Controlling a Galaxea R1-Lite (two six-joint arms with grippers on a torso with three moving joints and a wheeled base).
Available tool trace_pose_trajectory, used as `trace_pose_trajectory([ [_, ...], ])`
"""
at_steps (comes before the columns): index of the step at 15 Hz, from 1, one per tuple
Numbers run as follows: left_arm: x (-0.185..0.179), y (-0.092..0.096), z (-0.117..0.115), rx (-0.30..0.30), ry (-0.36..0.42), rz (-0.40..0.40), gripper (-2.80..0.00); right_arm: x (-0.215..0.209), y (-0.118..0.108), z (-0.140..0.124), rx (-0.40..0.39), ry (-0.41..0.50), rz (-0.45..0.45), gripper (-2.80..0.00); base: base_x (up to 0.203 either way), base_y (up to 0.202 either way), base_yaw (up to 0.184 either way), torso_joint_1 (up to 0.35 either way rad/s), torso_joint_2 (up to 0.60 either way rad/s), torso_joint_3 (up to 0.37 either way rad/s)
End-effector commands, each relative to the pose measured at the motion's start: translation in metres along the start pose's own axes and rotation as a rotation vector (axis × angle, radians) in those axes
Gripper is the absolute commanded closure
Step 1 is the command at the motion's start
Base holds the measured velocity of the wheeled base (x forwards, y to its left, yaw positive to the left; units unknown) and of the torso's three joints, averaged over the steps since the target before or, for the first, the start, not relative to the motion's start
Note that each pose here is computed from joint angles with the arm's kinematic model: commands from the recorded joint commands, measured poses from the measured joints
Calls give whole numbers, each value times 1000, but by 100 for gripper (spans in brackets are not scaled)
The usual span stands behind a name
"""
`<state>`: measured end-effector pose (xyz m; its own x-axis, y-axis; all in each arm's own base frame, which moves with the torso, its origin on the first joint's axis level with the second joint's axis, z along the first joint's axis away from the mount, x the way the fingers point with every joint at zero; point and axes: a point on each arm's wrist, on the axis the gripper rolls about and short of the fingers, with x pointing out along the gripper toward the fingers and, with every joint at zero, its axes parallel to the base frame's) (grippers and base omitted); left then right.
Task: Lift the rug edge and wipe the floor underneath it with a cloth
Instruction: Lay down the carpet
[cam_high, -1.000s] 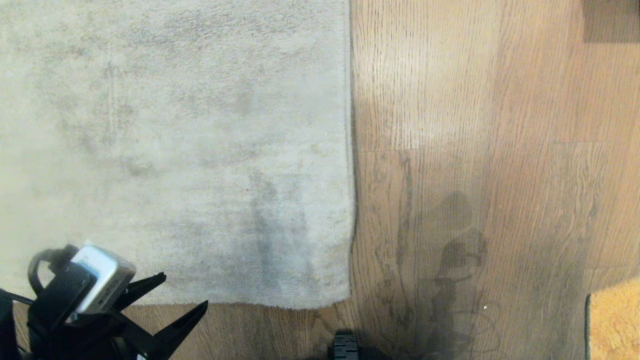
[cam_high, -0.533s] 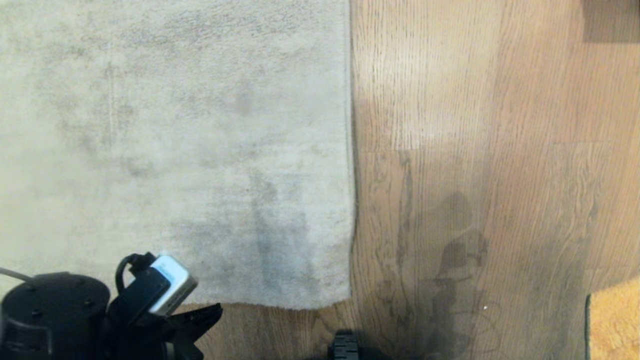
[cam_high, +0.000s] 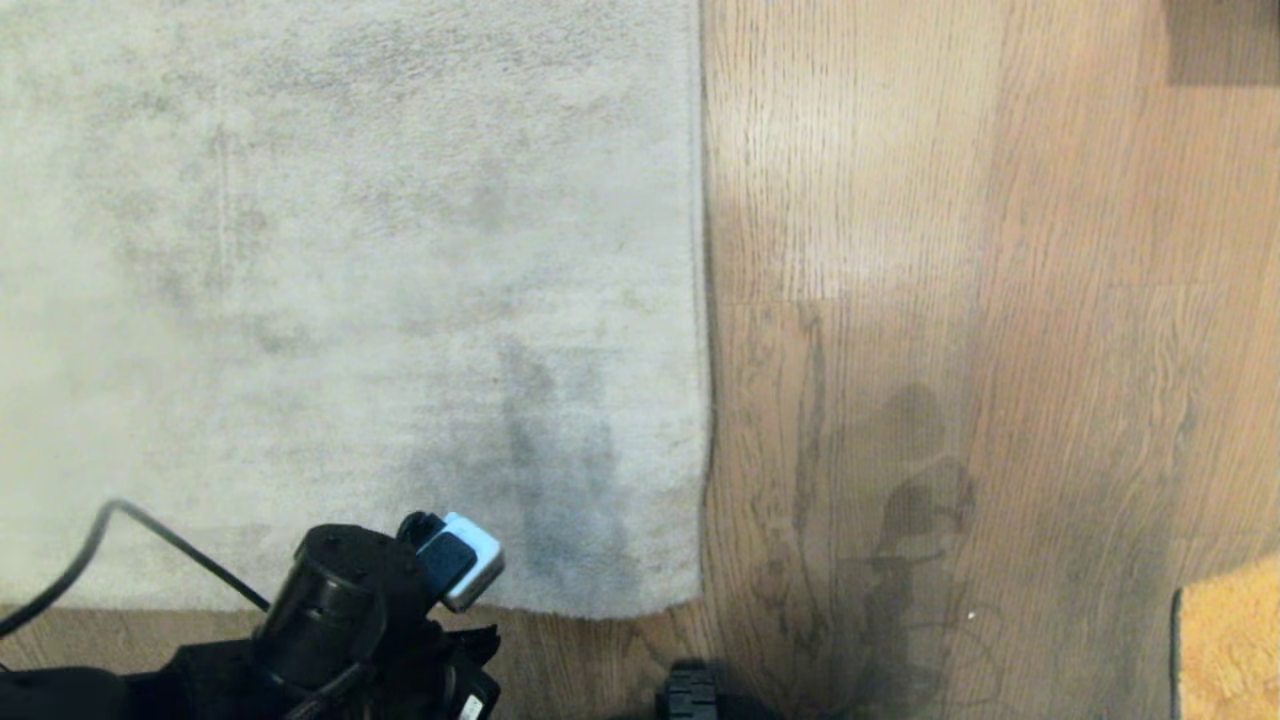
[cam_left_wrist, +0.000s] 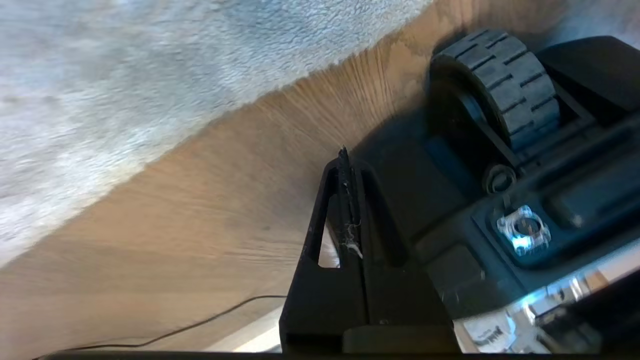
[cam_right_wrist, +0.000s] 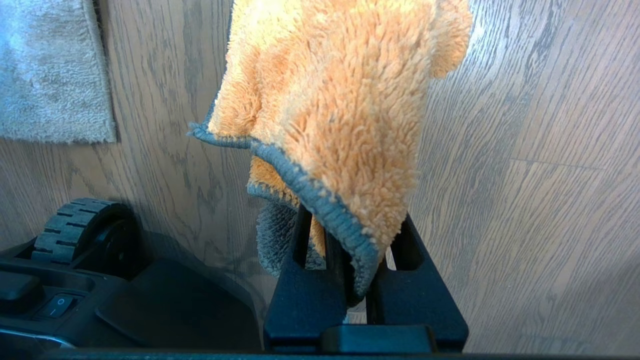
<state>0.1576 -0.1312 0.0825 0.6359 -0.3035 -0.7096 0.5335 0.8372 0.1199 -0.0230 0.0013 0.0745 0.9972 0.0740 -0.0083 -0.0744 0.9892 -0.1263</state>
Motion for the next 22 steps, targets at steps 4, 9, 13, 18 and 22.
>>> trace_pose_trajectory([
  [4,84,-16,-5,-22,-17,2,0,0,0,0,-2,1,1,0,0,0,0,0,0,0],
  [9,138,-25,22,-73,-200,-1,0,0,0,0,-2,1,1,0,0,0,0,0,0,0],
  [13,173,-32,46,-84,-287,-3,0,0,0,0,-2,1,1,0,0,0,0,0,0,0],
  [18,167,-33,53,-84,-313,-9,0,0,0,0,0,1,1,0,0,0,0,0,0,0],
  [22,130,-29,63,-89,-362,-16,0,0,0,0,-2,1,1,0,0,0,0,0,0,0],
])
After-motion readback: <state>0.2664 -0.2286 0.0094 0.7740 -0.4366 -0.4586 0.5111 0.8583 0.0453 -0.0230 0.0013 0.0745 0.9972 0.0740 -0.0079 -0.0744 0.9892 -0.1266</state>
